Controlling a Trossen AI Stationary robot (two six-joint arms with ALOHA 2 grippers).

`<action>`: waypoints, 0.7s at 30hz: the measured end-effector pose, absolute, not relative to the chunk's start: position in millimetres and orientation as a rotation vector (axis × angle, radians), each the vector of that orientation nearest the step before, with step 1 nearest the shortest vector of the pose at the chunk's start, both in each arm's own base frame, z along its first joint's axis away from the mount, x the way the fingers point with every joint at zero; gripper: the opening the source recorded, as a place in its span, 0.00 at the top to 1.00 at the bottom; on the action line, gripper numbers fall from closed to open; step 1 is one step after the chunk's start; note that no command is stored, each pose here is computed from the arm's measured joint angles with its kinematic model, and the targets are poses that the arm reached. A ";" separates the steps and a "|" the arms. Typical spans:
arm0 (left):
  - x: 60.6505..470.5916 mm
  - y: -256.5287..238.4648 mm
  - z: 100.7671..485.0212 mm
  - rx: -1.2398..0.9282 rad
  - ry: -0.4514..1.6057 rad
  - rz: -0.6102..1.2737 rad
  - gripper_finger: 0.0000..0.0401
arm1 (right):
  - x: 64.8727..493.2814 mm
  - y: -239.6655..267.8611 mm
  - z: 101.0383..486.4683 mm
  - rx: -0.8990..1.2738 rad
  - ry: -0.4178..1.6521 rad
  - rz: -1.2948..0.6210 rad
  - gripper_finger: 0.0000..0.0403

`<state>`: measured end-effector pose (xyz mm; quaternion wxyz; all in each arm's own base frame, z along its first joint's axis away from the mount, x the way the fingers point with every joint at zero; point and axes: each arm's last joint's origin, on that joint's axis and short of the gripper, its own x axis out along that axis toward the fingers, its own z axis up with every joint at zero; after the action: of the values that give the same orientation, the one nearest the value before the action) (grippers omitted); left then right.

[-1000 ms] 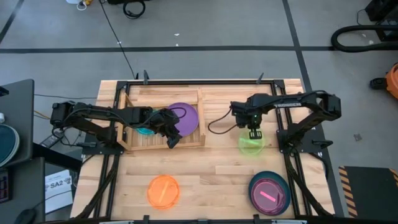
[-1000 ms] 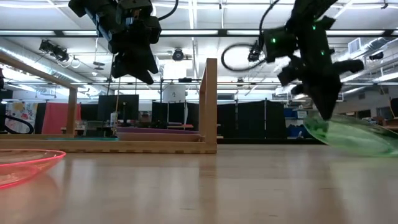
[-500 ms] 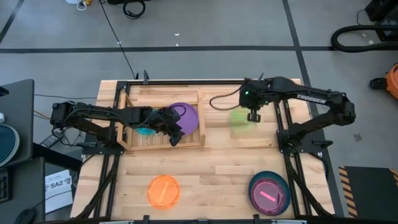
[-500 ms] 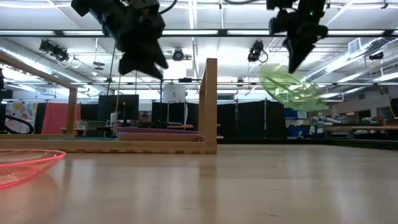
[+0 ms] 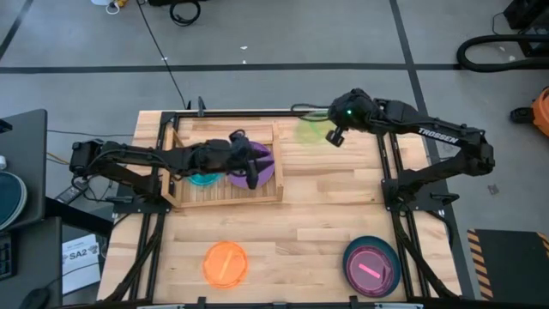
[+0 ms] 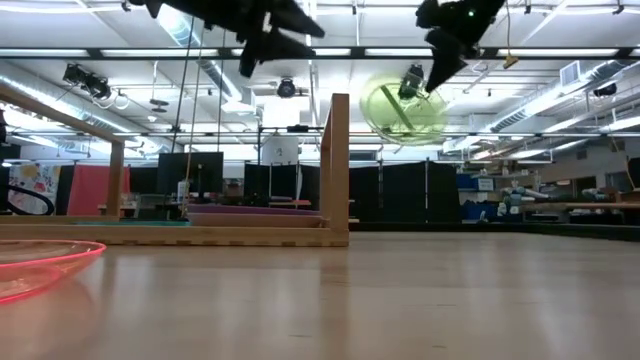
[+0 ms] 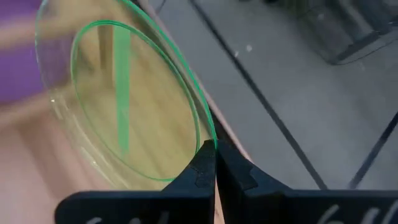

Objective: Place and stack plates onto a shelf
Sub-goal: Stack the green plate on top of the blue plate on the shelf

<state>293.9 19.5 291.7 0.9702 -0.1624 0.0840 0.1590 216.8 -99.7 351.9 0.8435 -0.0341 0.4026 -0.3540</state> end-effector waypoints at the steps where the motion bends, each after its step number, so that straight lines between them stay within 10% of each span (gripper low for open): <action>1: 294.3 20.3 295.0 -0.299 0.136 0.339 0.57 | 218.5 -101.0 354.1 -0.062 0.813 -0.765 0.98; 21: 288.5 32.6 327.5 0.256 -0.036 0.761 0.57 | 240.0 -107.0 388.0 0.056 0.328 -0.763 0.98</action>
<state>288.5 32.6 327.5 0.9203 0.1248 -0.0178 0.3704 240.0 -107.0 388.0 0.9145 0.0273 0.1595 -0.3707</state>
